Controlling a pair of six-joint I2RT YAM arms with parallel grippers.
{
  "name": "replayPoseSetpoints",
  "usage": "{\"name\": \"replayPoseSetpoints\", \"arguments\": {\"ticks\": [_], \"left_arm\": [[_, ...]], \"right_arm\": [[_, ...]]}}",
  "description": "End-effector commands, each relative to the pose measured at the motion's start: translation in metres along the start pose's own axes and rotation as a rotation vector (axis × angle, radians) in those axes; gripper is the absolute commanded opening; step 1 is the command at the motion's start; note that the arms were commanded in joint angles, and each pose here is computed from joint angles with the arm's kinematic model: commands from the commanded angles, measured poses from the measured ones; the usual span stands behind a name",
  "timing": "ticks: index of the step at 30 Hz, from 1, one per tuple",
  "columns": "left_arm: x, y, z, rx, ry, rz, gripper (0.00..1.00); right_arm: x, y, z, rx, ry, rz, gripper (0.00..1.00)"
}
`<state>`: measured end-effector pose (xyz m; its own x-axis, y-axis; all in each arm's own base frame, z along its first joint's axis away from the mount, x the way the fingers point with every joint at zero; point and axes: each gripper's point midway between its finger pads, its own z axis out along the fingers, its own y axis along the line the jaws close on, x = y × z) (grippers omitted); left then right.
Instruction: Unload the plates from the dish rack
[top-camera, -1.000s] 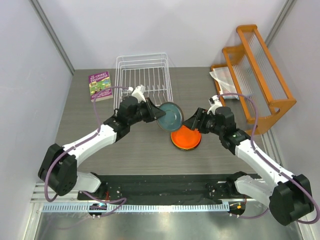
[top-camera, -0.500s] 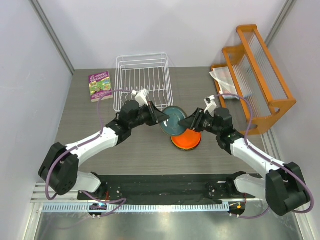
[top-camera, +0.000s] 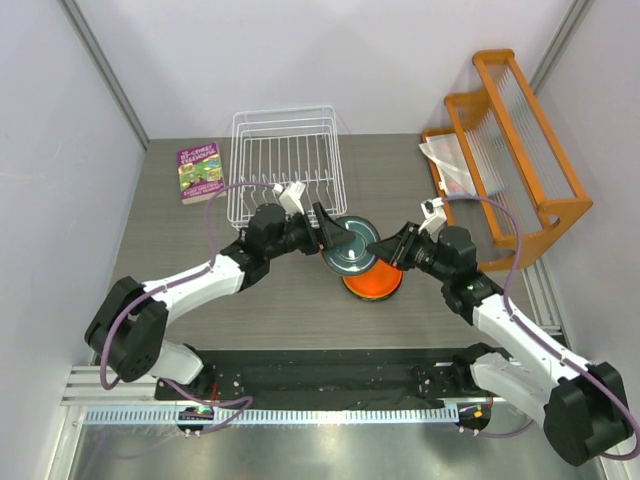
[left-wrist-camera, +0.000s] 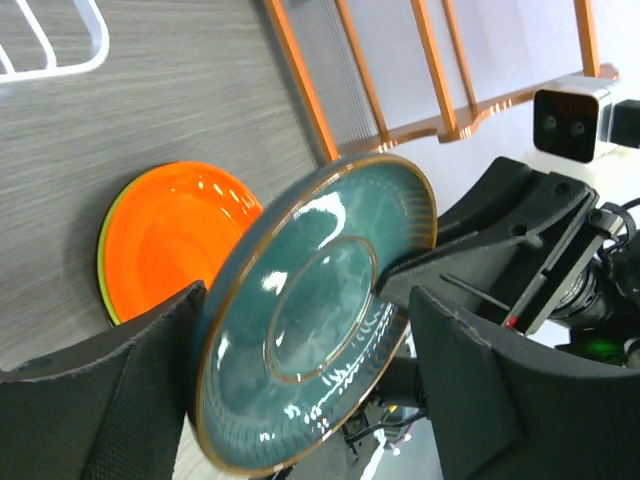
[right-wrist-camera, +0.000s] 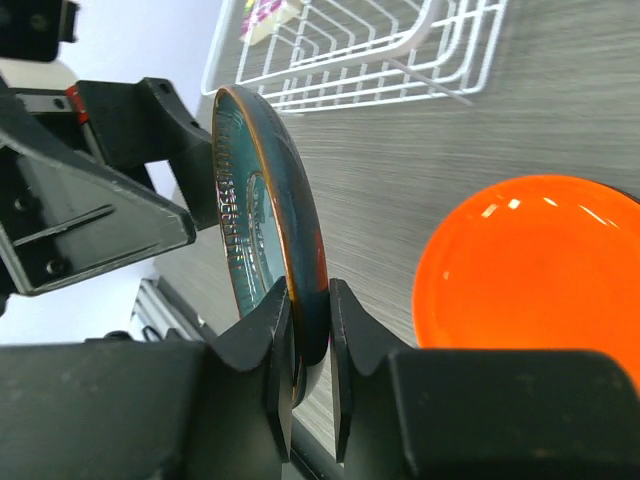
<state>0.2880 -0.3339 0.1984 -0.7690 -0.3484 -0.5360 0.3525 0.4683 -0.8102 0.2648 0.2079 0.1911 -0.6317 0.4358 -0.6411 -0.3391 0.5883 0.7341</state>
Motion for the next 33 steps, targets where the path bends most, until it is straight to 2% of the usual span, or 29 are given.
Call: {"name": "replayPoseSetpoints", "arguments": {"ticks": [1,5,7,9,15,19,22,30,32,33], "left_arm": [[-0.013,-0.018,0.001,0.044,-0.043,0.049,0.82],[-0.019,-0.004,-0.003,-0.044,-0.075,0.086,0.87],[-0.023,0.009,-0.012,-0.131,-0.093,0.11,0.93],[-0.041,0.019,-0.024,-0.232,-0.169,0.183,0.99],[-0.061,0.074,-0.074,-0.591,-0.261,0.329,0.99],[-0.069,0.091,-0.103,-0.739,-0.326,0.395,0.99],[-0.071,0.101,-0.122,-0.817,-0.362,0.409,1.0],[-0.072,0.107,-0.141,-0.863,-0.401,0.415,1.0],[-0.072,0.109,-0.143,-0.878,-0.402,0.417,1.0],[-0.072,0.11,-0.145,-0.883,-0.403,0.419,0.99]], "right_arm": [[-0.015,-0.015,-0.012,0.113,-0.085,-0.067,0.01],[-0.021,-0.022,-0.019,0.17,-0.111,-0.072,0.01],[-0.026,-0.031,-0.023,0.229,-0.136,-0.082,0.01],[-0.023,-0.043,-0.027,0.3,-0.113,-0.095,0.01],[-0.012,-0.064,-0.02,0.377,-0.053,-0.098,0.01],[-0.005,-0.075,-0.015,0.406,-0.019,-0.109,0.01],[0.0,-0.081,-0.011,0.411,0.007,-0.12,0.01],[0.022,-0.093,0.004,0.41,0.113,-0.091,0.01],[0.029,-0.098,0.006,0.424,0.143,-0.074,0.07],[0.033,-0.1,0.006,0.431,0.159,-0.067,0.15]]}}
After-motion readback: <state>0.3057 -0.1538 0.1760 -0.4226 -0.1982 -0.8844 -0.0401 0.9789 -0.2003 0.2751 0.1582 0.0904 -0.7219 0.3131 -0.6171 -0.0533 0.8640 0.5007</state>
